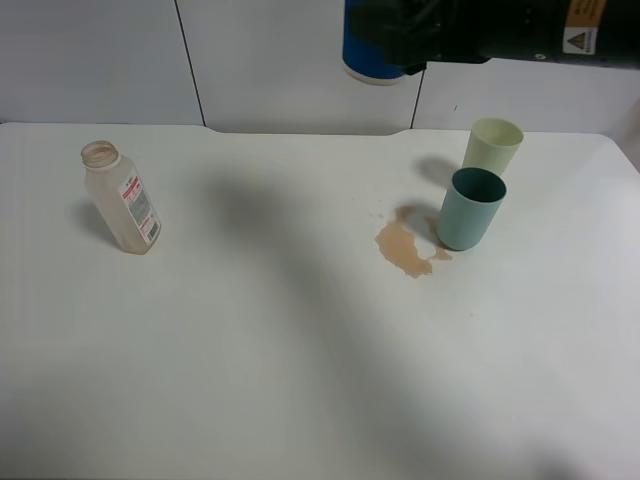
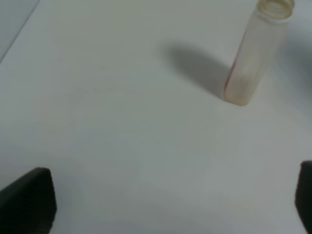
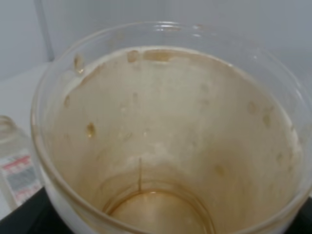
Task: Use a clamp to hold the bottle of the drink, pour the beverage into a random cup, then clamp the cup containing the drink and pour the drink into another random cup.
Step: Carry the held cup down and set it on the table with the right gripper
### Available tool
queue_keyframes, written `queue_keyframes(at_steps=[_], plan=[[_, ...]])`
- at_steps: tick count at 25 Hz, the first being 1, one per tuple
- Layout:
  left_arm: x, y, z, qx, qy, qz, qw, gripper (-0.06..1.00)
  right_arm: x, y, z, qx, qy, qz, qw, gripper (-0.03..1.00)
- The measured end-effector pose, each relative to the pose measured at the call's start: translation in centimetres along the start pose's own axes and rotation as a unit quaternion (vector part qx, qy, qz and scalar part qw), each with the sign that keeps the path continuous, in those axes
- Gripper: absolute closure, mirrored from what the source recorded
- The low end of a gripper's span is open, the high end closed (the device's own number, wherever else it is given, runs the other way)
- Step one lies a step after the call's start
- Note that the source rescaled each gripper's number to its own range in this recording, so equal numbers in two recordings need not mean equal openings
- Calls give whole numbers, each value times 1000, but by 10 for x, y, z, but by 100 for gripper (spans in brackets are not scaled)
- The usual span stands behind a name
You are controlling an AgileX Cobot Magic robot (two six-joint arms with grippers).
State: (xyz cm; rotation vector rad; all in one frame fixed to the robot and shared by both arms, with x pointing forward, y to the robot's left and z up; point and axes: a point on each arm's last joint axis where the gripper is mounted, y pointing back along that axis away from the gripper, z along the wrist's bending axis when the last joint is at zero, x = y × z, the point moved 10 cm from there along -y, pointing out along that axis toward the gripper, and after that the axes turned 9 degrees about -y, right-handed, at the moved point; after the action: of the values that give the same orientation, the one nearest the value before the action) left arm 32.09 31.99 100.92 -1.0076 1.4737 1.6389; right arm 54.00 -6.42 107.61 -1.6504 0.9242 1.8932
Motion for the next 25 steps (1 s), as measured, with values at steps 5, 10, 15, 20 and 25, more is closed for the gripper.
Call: queue_keyframes(at_steps=[5,10,15,20,25], plan=[[0,0,0,0,0,0,1000,-6,27,-32,17,-6,24,15,1000,97],[0,0,0,0,0,0,1000,-6,65,-66,29,-15,19,29,999,97],[0,0,0,0,0,0,1000,-6,104,-92,31,-26,-9,41,999,97],[0,0,0,0,0,0,1000,-6,138,-108,37,-46,-10,55,997,97],[0,0,0,0,0,0,1000,-6,166,-119,39,-55,-14,61,997,97]])
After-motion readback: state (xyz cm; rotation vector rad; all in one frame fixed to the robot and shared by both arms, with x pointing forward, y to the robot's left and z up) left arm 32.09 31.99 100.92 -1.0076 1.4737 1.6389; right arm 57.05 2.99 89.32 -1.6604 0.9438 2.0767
